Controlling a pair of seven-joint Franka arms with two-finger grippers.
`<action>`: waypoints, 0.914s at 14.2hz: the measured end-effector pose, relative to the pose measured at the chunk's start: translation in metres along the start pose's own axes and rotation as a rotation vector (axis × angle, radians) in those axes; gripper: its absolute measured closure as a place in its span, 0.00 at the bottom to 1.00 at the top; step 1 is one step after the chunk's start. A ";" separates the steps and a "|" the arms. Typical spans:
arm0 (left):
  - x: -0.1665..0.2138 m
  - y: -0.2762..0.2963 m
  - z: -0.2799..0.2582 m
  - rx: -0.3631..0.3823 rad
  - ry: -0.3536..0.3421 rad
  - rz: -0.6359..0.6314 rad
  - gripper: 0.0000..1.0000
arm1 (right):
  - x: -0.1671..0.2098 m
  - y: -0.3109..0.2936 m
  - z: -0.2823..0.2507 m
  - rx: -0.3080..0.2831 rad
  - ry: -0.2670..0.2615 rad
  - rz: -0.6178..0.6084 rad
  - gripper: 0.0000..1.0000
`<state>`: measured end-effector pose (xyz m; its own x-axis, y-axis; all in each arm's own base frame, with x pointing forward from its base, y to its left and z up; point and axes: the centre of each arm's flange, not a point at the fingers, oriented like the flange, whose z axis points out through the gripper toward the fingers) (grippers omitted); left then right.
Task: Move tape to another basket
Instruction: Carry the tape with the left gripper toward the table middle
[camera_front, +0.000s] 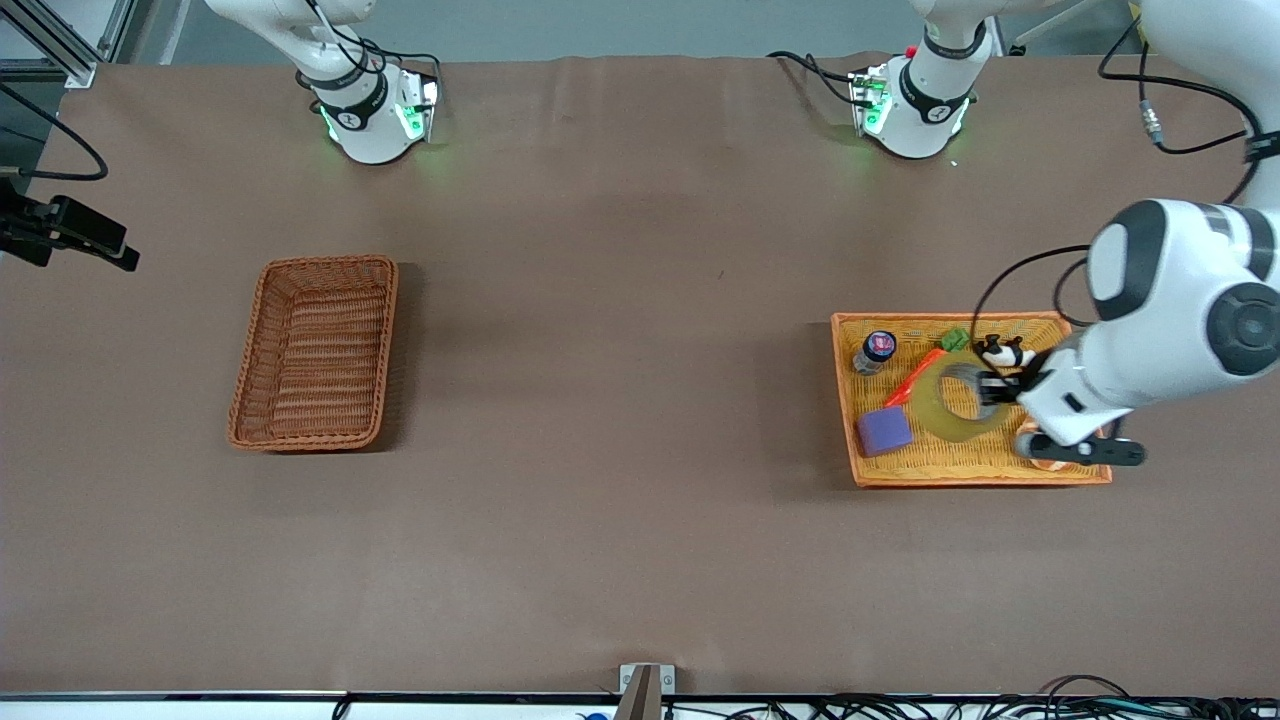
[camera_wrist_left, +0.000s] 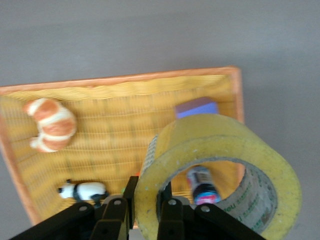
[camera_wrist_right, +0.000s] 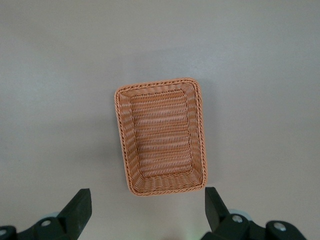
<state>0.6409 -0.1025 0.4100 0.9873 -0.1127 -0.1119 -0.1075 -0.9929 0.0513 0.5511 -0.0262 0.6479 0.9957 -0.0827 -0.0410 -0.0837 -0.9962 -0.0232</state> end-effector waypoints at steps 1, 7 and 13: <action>-0.001 0.026 0.003 -0.004 -0.005 0.016 0.78 | 0.000 0.000 0.000 0.000 0.000 0.000 0.00; -0.021 0.234 0.050 -0.005 -0.051 0.144 0.78 | 0.000 0.001 0.000 0.000 0.001 0.001 0.00; -0.049 0.386 0.109 -0.031 -0.062 0.208 0.78 | 0.001 0.001 -0.001 0.000 0.007 0.002 0.00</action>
<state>0.5385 -0.4842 0.3273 0.9350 -0.3182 -0.1567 -0.3036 -0.9464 0.1102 0.5517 -0.0276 0.6486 0.9958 -0.0852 -0.0345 -0.0860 -0.9960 -0.0234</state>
